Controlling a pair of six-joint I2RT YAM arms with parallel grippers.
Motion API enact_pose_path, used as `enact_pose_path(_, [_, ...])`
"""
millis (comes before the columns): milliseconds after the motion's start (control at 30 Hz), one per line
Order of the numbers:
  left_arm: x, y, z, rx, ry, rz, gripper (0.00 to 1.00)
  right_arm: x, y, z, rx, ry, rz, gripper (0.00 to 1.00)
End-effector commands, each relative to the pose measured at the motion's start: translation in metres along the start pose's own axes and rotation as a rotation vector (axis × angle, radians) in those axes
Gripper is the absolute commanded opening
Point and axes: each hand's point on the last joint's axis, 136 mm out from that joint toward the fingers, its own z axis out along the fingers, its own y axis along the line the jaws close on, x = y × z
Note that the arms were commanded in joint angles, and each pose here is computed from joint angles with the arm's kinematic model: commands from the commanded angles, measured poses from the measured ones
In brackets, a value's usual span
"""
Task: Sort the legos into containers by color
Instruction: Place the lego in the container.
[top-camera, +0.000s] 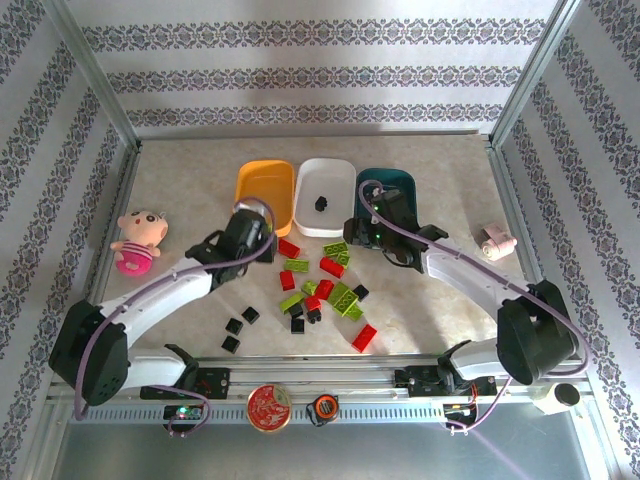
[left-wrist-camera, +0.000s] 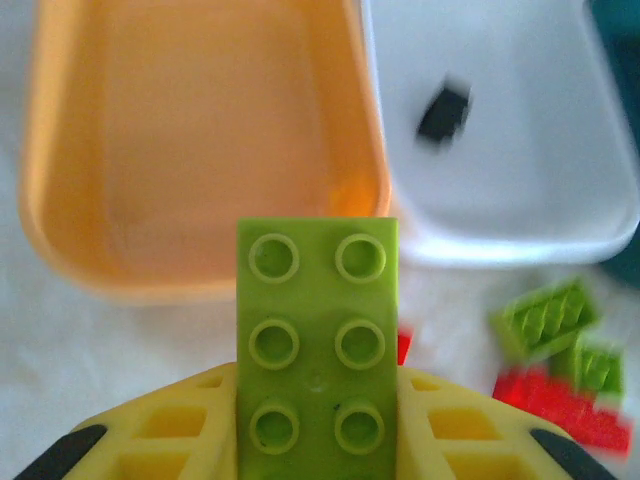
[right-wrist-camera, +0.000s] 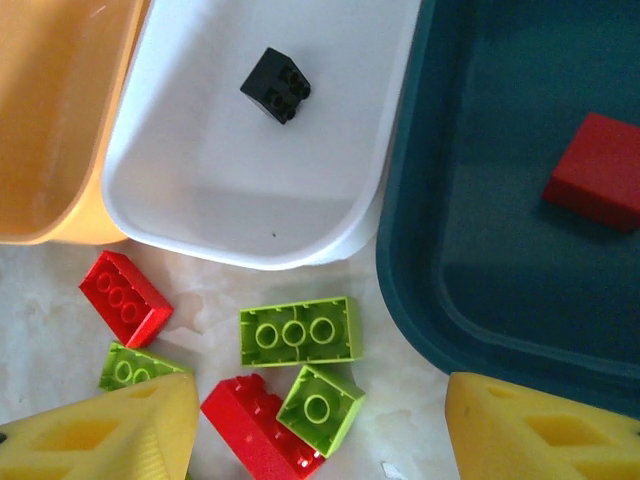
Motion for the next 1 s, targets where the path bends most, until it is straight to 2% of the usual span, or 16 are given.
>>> enact_pose_path(0, [-0.036,0.011,0.02,-0.011,-0.045,-0.041,0.25,0.007,-0.012,-0.004,0.024,-0.011,0.026,0.67])
enact_pose_path(67, [-0.05,0.021,0.039,-0.022,-0.047,-0.078,0.25,0.015,-0.015,-0.005,0.025,0.001,0.029,0.67])
enact_pose_path(267, [-0.062,0.041,0.094,-0.053,0.019,-0.157,0.27,0.043,-0.024,-0.009,0.022,0.043,0.022,0.68])
enact_pose_path(433, [-0.07,0.038,0.113,-0.055,0.043,-0.157,0.41,0.06,-0.023,-0.016,-0.016,0.07,0.004,0.71])
enact_pose_path(467, [-0.071,0.037,0.114,-0.05,0.046,-0.159,0.47,0.063,-0.022,-0.017,-0.027,0.074,0.0,0.71])
enact_pose_path(567, [-0.075,0.032,0.106,-0.024,0.034,-0.172,0.62,0.071,-0.015,-0.021,-0.062,0.095,-0.015,0.71])
enact_pose_path(700, [-0.078,0.015,0.076,0.081,-0.013,-0.206,0.74,0.089,0.001,-0.022,-0.12,0.148,-0.076,0.71])
enact_pose_path(900, [-0.042,-0.017,0.016,0.209,-0.038,-0.171,0.83,0.139,-0.004,-0.026,-0.053,0.312,-0.158,0.72])
enact_pose_path(967, [-0.026,-0.022,0.0,0.234,-0.037,-0.16,0.92,0.156,-0.009,-0.032,-0.02,0.358,-0.178,0.73])
